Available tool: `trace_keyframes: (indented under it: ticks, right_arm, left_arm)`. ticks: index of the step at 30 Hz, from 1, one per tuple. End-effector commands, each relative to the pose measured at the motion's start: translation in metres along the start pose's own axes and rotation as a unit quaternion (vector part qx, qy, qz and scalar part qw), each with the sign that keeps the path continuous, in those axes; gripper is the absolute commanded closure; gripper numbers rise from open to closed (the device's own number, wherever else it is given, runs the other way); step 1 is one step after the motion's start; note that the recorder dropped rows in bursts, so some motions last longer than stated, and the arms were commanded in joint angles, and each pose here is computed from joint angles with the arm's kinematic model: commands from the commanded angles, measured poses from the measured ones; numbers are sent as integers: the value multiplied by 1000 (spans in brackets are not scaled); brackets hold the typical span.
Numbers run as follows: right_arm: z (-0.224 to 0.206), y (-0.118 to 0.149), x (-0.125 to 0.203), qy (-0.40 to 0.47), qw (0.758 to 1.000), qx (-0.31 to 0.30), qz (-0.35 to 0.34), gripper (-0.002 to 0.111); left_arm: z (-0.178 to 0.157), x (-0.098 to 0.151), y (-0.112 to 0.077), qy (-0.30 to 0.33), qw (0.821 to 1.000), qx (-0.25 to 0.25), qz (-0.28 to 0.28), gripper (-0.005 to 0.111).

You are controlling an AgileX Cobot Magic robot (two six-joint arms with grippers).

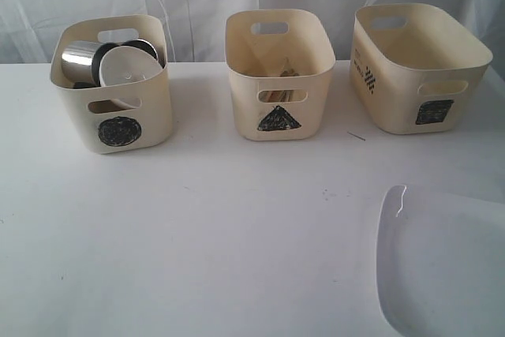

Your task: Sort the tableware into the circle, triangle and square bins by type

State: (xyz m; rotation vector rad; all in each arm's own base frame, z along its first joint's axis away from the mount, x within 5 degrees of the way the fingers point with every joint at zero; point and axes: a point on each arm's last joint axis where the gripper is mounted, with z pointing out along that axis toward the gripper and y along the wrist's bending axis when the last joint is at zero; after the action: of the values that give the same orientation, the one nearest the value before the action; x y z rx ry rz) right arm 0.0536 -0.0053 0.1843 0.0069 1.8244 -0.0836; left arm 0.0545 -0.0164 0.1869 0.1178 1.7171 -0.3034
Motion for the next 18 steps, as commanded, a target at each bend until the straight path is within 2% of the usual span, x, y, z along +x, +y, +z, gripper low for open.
trace_keyframes:
  ticks: [1, 4, 5, 7, 8, 15, 17, 18]
  right_arm:
    - [0, 1, -8, -56, 998, -3, -3, 108]
    - [-2, 2, -19, -115, 993, -11, 2, 108]
    - [-3, 3, -21, -128, 991, -17, 24, 108]
    - [-4, 3, -27, -157, 981, -35, 111, 108]
    - [-5, 3, -30, -172, 976, -40, 128, 108]
    - [-13, 2, -46, -264, 946, -61, 178, 108]
    - [-14, 1, -47, -271, 924, -77, 257, 108]
    - [-14, -1, -48, -269, 904, -90, 320, 108]
  left_arm:
    - [0, 1, 3, -3, 1000, -27, -13, 64]
    - [0, 1, 4, -4, 999, -31, -13, 64]
    - [0, 1, 4, -4, 999, -31, -13, 64]
    - [0, 1, 4, -4, 999, -31, -13, 64]
    - [0, 1, 4, -4, 999, -31, -13, 64]
    - [0, 1, 4, -4, 999, -31, -13, 64]
    - [0, 1, 4, -4, 999, -31, -13, 64]
    - [0, 1, 4, -4, 999, -31, -13, 64]
